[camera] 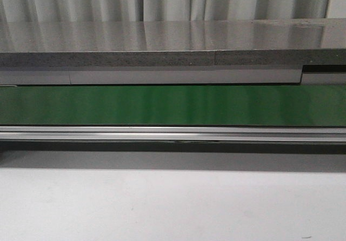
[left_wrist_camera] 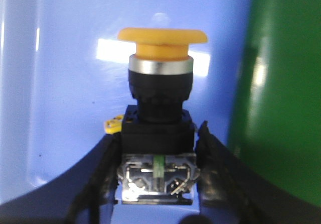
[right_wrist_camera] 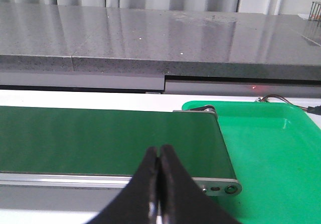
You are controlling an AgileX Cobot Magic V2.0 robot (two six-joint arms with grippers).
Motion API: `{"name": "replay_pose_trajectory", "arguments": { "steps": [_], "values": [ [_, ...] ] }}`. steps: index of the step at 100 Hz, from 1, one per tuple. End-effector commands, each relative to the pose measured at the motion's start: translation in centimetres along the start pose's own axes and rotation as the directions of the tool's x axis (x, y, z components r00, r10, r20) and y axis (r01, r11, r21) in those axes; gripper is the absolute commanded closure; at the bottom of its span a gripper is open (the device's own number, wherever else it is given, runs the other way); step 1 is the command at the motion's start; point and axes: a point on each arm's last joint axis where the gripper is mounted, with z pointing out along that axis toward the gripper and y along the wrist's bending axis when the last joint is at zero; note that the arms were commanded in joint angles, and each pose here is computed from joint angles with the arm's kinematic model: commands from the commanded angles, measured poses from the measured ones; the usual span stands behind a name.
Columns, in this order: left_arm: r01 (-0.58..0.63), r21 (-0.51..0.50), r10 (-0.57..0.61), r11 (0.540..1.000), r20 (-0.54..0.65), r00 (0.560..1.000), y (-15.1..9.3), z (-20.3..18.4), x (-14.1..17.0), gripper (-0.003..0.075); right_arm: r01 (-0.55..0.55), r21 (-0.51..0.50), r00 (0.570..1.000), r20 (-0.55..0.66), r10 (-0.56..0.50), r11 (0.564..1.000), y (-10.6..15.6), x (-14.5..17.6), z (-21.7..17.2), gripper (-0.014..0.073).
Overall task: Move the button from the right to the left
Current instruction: 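Lift the button off the belt and carry it over the blue tray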
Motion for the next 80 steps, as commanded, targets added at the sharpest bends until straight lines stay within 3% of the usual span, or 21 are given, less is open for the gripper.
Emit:
{"name": "replay_pose_trajectory", "arguments": {
  "steps": [1, 27, 46, 53, 80],
  "values": [
    [-0.005, -0.012, 0.006, 1.000, 0.086, 0.996, 0.4, -1.2, -0.8, 0.0590, 0.005, -0.002, 0.995, 0.099, -0.005, 1.000, 0.0, -1.5, -0.1, 0.0663],
    [-0.032, -0.007, 0.032, 0.999, 0.043, 0.999, 0.6, 1.6, -1.1, 0.0544, 0.005, -0.002, 0.995, 0.099, -0.005, 1.000, 0.0, -1.5, -0.1, 0.0663],
    [-0.043, -0.004, 0.043, 0.999, 0.026, 0.999, 0.6, 2.5, -1.2, 0.0323, 0.005, -0.002, 0.995, 0.099, -0.005, 1.000, 0.0, -1.5, -0.1, 0.0663],
    [-0.043, -0.007, 0.043, 0.999, 0.035, 0.998, 0.6, 2.5, -1.3, 0.0274, 0.005, -0.002, 0.995, 0.099, -0.005, 1.000, 0.0, -1.5, -0.1, 0.0663],
    [-0.038, -0.007, 0.039, 0.999, 0.073, 0.997, 0.6, 1.1, -1.8, 0.0296, 0.005, -0.002, 0.995, 0.099, -0.005, 1.000, 0.0, -1.5, -0.1, 0.0663]
  ]
}}
